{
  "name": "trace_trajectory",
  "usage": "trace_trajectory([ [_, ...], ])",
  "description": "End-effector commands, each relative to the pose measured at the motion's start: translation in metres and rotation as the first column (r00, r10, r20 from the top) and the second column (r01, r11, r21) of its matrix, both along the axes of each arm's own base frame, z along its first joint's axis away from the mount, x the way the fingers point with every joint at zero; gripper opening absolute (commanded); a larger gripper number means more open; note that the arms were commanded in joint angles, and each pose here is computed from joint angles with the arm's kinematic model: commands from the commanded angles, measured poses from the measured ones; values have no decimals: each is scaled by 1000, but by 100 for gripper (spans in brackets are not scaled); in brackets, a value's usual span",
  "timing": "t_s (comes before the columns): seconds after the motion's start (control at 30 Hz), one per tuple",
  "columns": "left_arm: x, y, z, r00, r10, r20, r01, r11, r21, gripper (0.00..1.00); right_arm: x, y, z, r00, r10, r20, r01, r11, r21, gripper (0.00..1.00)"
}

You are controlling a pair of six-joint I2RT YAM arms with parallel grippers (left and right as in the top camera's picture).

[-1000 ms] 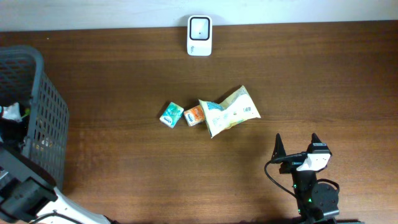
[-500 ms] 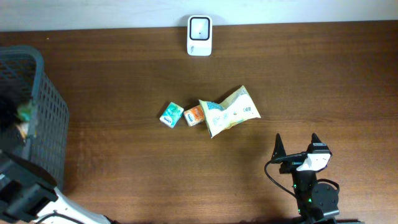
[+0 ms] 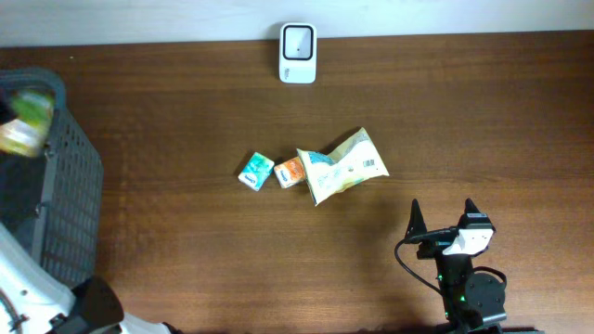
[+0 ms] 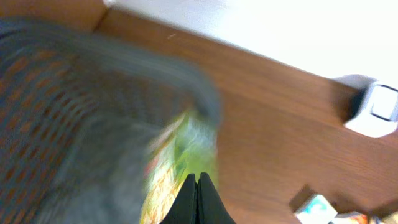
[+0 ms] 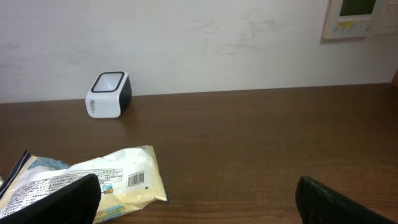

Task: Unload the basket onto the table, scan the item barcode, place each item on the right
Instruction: 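Reach into the basket and grasp the green tea carton with left gripper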

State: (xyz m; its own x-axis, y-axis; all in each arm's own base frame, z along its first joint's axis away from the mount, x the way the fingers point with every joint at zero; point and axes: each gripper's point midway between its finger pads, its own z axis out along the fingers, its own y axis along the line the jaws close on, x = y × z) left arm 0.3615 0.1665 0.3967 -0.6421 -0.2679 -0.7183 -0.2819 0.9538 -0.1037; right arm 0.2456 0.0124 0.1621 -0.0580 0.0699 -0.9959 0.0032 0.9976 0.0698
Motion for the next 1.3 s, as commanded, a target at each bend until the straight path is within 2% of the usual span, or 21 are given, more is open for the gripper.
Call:
trace_trajectory([
  [0.0, 14, -69, 21, 984, -169, 61, 168, 986, 14, 0, 0, -2, -3, 1000, -7, -8, 7, 1000, 6, 98],
  [0.13, 26, -158, 17, 924, -381, 38, 380, 925, 31, 0, 0, -2, -3, 1000, -7, -8, 7, 1000, 6, 99],
  [0.27, 28, -150, 14, 956, -292, -8, 291, 949, 122, 1, 0, -2, -3, 1000, -7, -8, 7, 1000, 6, 99],
  [0.3, 27, -138, 14, 970, -243, -10, 243, 962, 129, 18, 0, -2, -3, 1000, -7, -8, 7, 1000, 6, 99],
  [0.4, 27, -92, 22, 996, -86, 29, 81, 988, 132, 48, 0, -2, -3, 1000, -7, -8, 7, 1000, 6, 99],
  [0.47, 21, -51, 27, 997, 49, 67, -56, 993, 103, 63, 0, -2, -3, 1000, -7, -8, 7, 1000, 6, 99],
  [0.53, 8, -13, 28, 979, 185, 83, -190, 980, 63, 68, 0, -2, -3, 1000, -7, -8, 7, 1000, 6, 99],
  [0.6, -6, 20, 25, 953, 293, 75, -296, 954, 37, 82, 0, -2, -3, 1000, -7, -8, 7, 1000, 6, 99],
  [0.63, -15, 38, 17, 937, 346, 51, -348, 937, 23, 96, 0, -2, -3, 1000, -7, -8, 7, 1000, 6, 99],
  [0.67, -24, 58, 0, 918, 397, -2, -397, 918, 14, 100, 0, -2, -3, 1000, -7, -8, 7, 1000, 6, 99],
  [0.73, -33, 83, -39, 886, 448, -119, -452, 892, -10, 99, 0, -2, -3, 1000, -7, -8, 7, 1000, 6, 99],
  [0.83, -31, 104, -104, 853, 454, -256, -484, 872, -66, 99, 0, -2, -3, 1000, -7, -8, 7, 1000, 6, 99],
  [1.03, -31, 108, -232, 788, 404, -465, -505, 856, -112, 100, 0, -2, -3, 1000, -7, -8, 7, 1000, 5, 99],
  [1.13, -36, 110, -273, 785, 393, -479, -516, 843, -153, 100, 0, -2, -3, 1000, -7, -8, 7, 1000, 6, 99],
  [1.23, -20, 106, -304, 873, 313, -375, -430, 857, -284, 100, 0, -2, -3, 1000, -7, -8, 7, 1000, 6, 99],
  [1.27, -16, 105, -312, 884, 306, -354, -416, 859, -297, 100, 0, -2, -3, 1000, -7, -8, 7, 1000, 6, 99],
])
